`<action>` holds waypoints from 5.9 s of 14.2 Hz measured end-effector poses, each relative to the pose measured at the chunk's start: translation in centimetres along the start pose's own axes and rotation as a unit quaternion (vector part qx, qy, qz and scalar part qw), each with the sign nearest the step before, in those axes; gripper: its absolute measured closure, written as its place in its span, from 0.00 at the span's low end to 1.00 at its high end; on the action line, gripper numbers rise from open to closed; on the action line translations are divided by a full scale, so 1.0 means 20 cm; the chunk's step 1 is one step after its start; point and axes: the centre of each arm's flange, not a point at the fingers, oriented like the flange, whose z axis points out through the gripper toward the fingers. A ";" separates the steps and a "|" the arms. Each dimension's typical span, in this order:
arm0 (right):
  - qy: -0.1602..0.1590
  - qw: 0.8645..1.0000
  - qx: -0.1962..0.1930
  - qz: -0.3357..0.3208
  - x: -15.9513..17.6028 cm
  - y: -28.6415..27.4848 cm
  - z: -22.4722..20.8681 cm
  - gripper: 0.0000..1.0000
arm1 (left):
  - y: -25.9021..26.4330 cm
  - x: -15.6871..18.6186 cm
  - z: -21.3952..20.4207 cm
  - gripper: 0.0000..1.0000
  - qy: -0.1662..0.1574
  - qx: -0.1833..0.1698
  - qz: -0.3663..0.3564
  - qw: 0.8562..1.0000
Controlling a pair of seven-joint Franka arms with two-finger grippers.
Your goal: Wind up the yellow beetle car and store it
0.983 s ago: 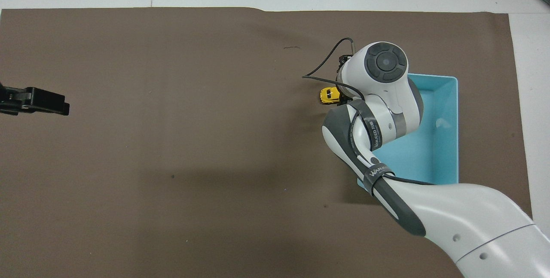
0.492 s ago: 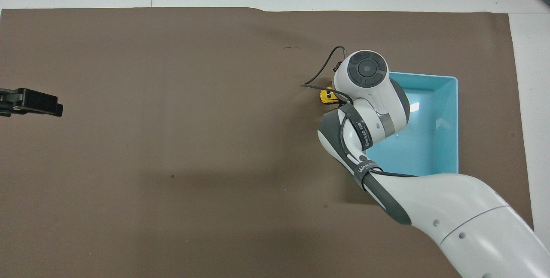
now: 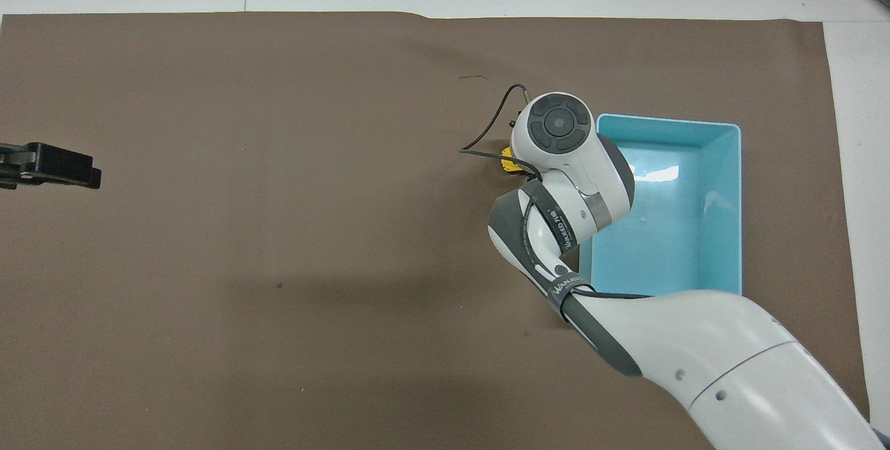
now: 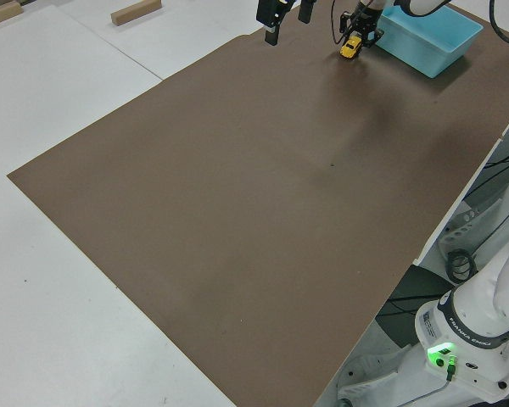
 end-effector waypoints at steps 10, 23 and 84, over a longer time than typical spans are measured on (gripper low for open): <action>-0.027 1.000 -0.004 -0.014 0.16 0.01 -0.73 0.51 | 0.00 0.00 0.00 0.00 0.000 0.000 -0.001 1.000; -0.051 0.955 0.009 -0.291 0.53 0.12 -1.17 0.51 | 0.00 0.00 0.00 0.00 -0.001 0.000 -0.001 1.000; -0.106 0.786 -0.012 -0.608 1.36 0.56 -1.23 0.00 | 0.00 0.00 0.00 0.00 -0.001 0.000 -0.002 1.000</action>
